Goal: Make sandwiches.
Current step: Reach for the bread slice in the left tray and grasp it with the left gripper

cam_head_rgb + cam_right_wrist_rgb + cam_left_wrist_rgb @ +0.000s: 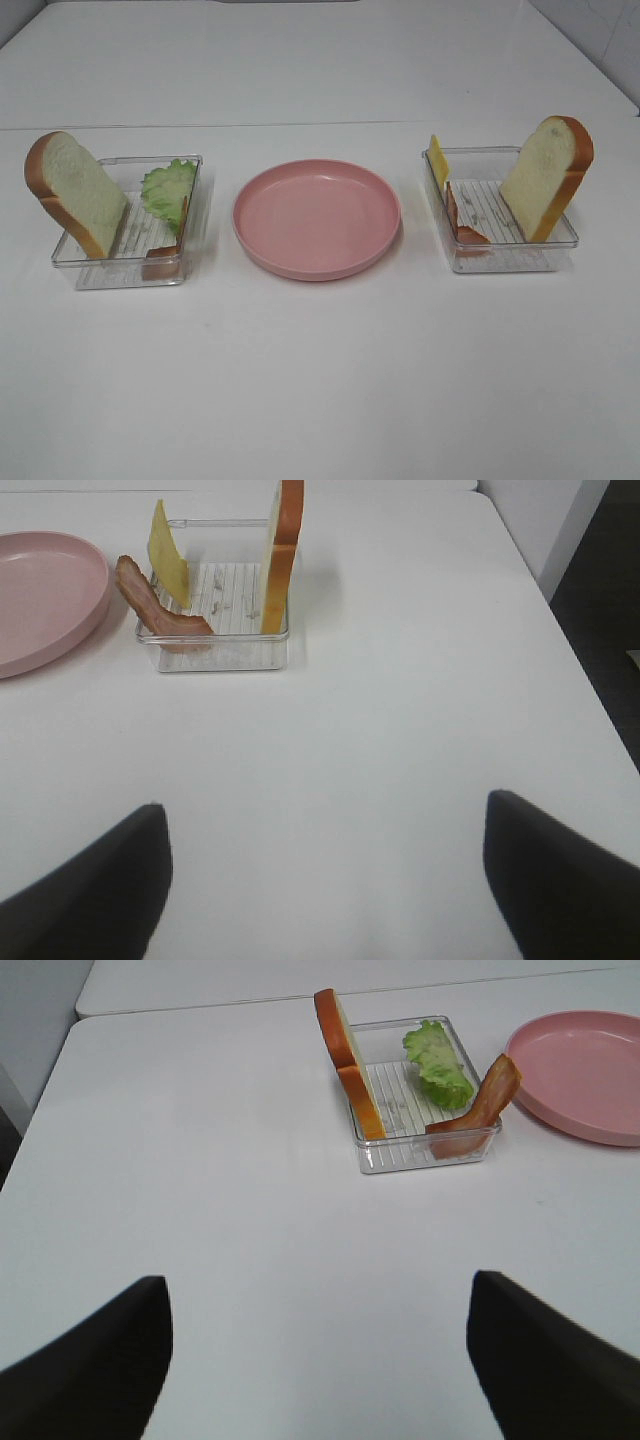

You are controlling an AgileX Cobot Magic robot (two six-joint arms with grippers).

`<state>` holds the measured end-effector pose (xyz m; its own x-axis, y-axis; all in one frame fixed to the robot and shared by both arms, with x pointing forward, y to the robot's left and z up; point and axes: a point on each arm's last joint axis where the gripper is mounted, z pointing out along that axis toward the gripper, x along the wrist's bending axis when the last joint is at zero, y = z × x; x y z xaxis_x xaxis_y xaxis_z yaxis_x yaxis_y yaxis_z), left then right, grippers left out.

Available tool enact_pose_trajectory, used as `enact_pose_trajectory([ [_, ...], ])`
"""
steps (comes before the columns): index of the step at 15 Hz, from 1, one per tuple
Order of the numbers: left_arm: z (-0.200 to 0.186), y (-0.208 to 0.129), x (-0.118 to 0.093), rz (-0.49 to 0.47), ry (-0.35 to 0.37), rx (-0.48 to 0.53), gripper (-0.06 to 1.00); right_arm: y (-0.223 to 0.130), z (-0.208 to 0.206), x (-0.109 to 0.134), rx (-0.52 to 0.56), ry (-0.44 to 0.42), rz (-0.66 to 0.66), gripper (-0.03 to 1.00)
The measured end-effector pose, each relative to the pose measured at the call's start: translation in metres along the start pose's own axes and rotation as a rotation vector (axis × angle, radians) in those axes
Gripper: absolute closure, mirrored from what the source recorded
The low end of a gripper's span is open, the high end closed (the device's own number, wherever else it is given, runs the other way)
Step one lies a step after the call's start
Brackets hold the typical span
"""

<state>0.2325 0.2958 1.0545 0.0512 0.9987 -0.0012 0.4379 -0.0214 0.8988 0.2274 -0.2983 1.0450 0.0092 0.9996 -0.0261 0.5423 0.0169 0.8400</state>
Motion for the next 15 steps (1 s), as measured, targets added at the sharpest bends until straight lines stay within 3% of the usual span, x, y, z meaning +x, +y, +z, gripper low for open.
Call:
enact_pose_trajectory([
  [15, 0.0000, 0.0000, 0.0000, 0.000, 0.000, 0.000, 0.18, 0.0000, 0.0000, 0.0000, 0.000, 0.000, 0.000, 0.17],
])
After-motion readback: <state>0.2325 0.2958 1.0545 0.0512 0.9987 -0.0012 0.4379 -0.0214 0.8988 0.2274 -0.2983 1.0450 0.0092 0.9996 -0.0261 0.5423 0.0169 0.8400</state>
